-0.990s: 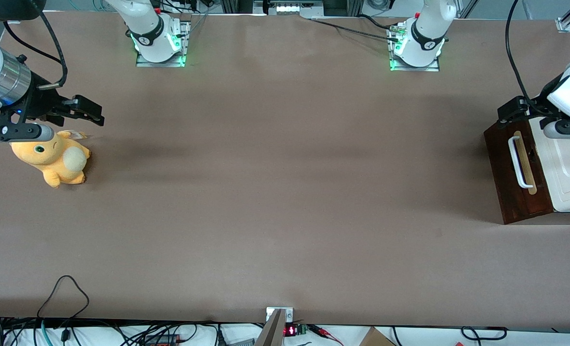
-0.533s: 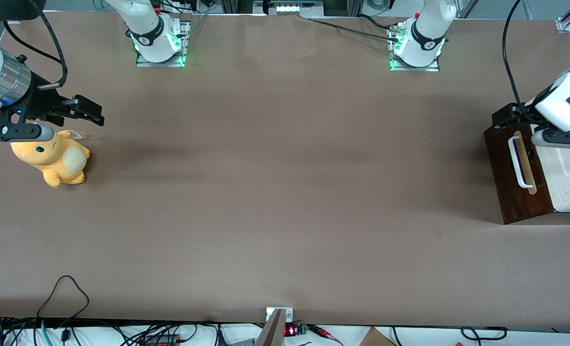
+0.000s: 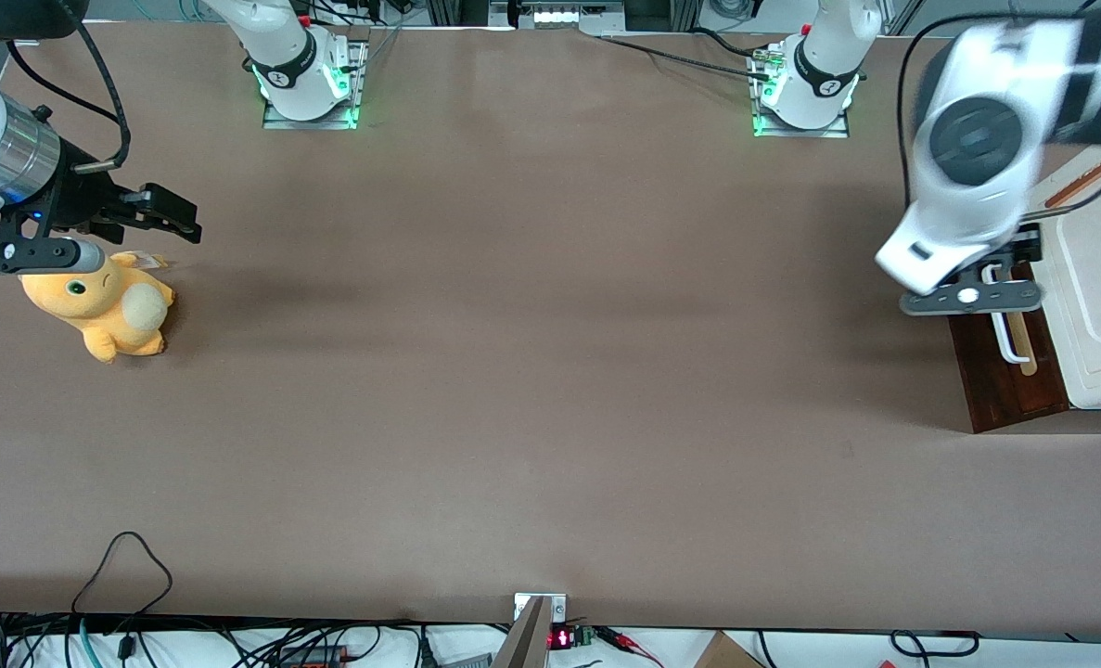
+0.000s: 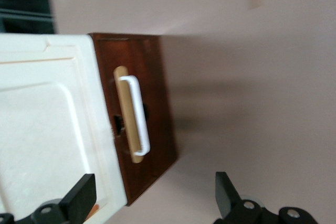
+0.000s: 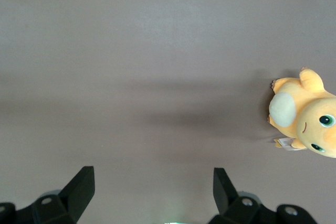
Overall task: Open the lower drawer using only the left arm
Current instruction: 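Lower the open left gripper toward the white drawer handle, then close the left gripper around the white bar handle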
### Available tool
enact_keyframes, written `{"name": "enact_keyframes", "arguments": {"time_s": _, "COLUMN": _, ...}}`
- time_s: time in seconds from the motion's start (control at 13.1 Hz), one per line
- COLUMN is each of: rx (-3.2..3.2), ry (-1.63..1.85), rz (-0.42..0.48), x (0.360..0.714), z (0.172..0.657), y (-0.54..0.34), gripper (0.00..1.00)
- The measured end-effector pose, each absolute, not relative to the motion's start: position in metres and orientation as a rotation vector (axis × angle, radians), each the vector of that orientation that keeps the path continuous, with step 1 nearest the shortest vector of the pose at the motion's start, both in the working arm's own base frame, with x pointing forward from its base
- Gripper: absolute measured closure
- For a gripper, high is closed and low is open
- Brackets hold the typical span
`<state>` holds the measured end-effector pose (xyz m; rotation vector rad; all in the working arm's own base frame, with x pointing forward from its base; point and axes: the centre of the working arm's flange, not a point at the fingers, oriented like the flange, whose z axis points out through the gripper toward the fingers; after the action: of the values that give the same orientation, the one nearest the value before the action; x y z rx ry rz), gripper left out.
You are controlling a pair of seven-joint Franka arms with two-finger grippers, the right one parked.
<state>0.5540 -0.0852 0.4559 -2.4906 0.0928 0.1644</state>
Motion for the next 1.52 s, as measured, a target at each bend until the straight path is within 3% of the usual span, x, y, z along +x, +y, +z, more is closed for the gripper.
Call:
{"name": "enact_keyframes", "arguments": {"time_s": 0.38, "rx": -2.202, "ry": 0.104, "rz": 0.198, "x": 0.533, "z": 0.347, "y": -0.069, "gripper": 0.00}}
{"name": "enact_keyframes", "arguments": {"time_s": 0.76, "rx": -2.006, "ry": 0.166, "rz": 0.102, "x": 0.519, "z": 0.261, "y": -0.052, "gripper": 0.00}}
{"name": "enact_keyframes", "arguments": {"time_s": 1.14, "rx": -1.882, "ry": 0.192, "rz": 0.097, "x": 0.520, "z": 0.207, "y": 0.001, "gripper": 0.01}}
{"name": "enact_keyframes", "arguments": {"time_s": 1.45, "rx": -1.843, "ry": 0.203, "rz": 0.101, "x": 0.520, "z": 0.194, "y": 0.021, "gripper": 0.11}}
{"name": "enact_keyframes", "arguments": {"time_s": 1.52, "rx": -1.841, "ry": 0.206, "rz": 0.102, "x": 0.520, "z": 0.192, "y": 0.022, "gripper": 0.21}}
